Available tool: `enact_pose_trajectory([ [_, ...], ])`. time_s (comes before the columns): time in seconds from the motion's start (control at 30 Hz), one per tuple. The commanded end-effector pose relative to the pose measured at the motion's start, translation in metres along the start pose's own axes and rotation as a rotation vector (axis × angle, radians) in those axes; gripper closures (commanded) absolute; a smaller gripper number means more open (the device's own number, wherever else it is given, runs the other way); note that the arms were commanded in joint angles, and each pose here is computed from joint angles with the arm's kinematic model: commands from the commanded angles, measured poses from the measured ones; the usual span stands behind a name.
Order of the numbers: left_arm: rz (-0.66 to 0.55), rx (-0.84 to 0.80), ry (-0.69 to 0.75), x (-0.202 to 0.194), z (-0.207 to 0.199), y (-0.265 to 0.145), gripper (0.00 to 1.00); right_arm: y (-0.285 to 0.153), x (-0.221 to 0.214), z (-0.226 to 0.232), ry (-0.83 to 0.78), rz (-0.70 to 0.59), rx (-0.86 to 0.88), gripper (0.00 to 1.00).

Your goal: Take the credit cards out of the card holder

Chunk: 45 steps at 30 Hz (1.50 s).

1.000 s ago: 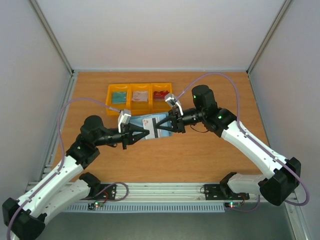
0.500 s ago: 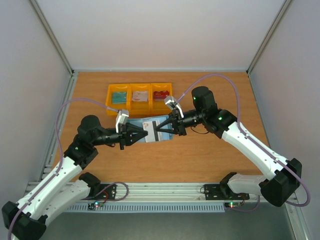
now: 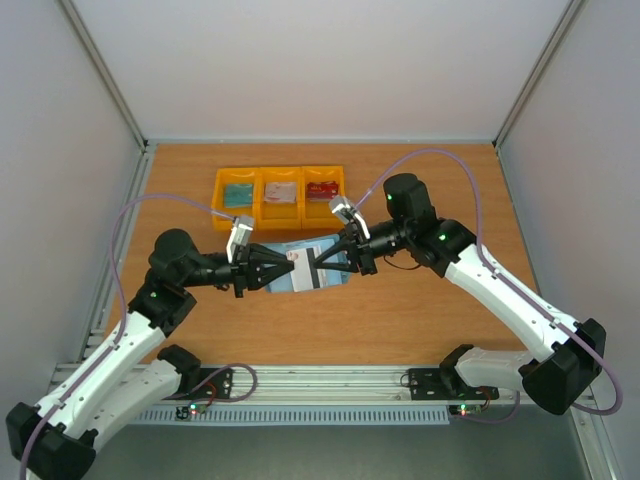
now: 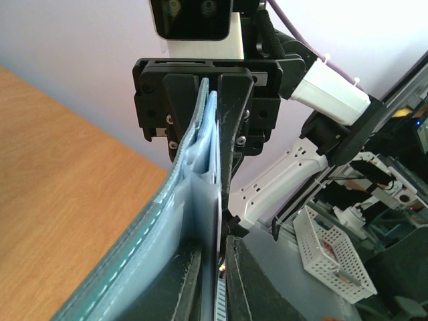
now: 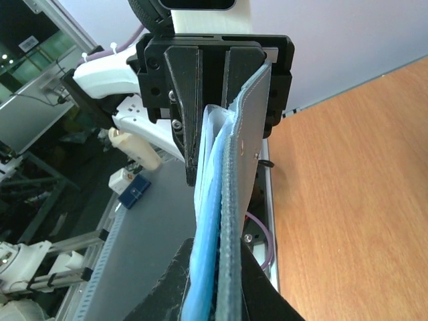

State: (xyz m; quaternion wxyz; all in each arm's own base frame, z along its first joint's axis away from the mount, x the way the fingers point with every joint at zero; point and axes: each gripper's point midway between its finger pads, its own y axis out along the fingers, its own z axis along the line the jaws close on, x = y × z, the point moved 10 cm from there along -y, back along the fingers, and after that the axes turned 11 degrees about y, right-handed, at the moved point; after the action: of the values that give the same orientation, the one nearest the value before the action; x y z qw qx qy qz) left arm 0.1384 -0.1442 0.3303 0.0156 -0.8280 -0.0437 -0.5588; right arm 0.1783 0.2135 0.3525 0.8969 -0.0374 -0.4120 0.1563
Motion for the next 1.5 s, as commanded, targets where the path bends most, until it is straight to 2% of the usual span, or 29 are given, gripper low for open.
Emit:
enact_pose_trajectory([
  [0.0,-0.004,-0.038,0.040,0.000,-0.003,-0.002,0.86,-0.005,0.009,0.023,-0.082,-0.006,0.052,0.99],
  [0.4,0.047,0.003,0.081,-0.011,0.004,-0.003,0.86,-0.007,0.012,0.026,-0.092,-0.014,0.046,0.99],
  [0.57,0.045,-0.031,0.114,-0.009,0.000,-0.002,0.89,-0.007,0.012,0.026,-0.089,-0.014,0.045,0.99],
  [0.7,0.031,-0.038,0.119,-0.006,0.002,0.000,1.00,-0.006,0.012,0.024,-0.087,-0.015,0.041,0.99],
  [0.8,0.009,-0.025,0.099,-0.002,0.003,0.001,1.00,-0.006,0.012,0.023,-0.087,-0.015,0.040,0.99],
  [1.0,0.016,0.051,0.031,-0.004,0.005,-0.002,1.00,-0.010,0.008,0.022,-0.080,-0.019,0.000,0.83],
  [1.1,0.012,0.068,0.050,-0.003,0.002,-0.004,1.00,-0.015,0.005,0.021,-0.068,-0.027,-0.012,0.82],
  [1.23,0.003,0.077,0.072,0.001,0.000,-0.006,1.00,-0.019,0.003,0.021,-0.061,-0.035,-0.023,0.85],
  [1.47,0.021,0.087,0.085,-0.001,0.000,-0.008,1.00,-0.027,0.002,0.024,-0.060,-0.043,-0.026,0.98],
])
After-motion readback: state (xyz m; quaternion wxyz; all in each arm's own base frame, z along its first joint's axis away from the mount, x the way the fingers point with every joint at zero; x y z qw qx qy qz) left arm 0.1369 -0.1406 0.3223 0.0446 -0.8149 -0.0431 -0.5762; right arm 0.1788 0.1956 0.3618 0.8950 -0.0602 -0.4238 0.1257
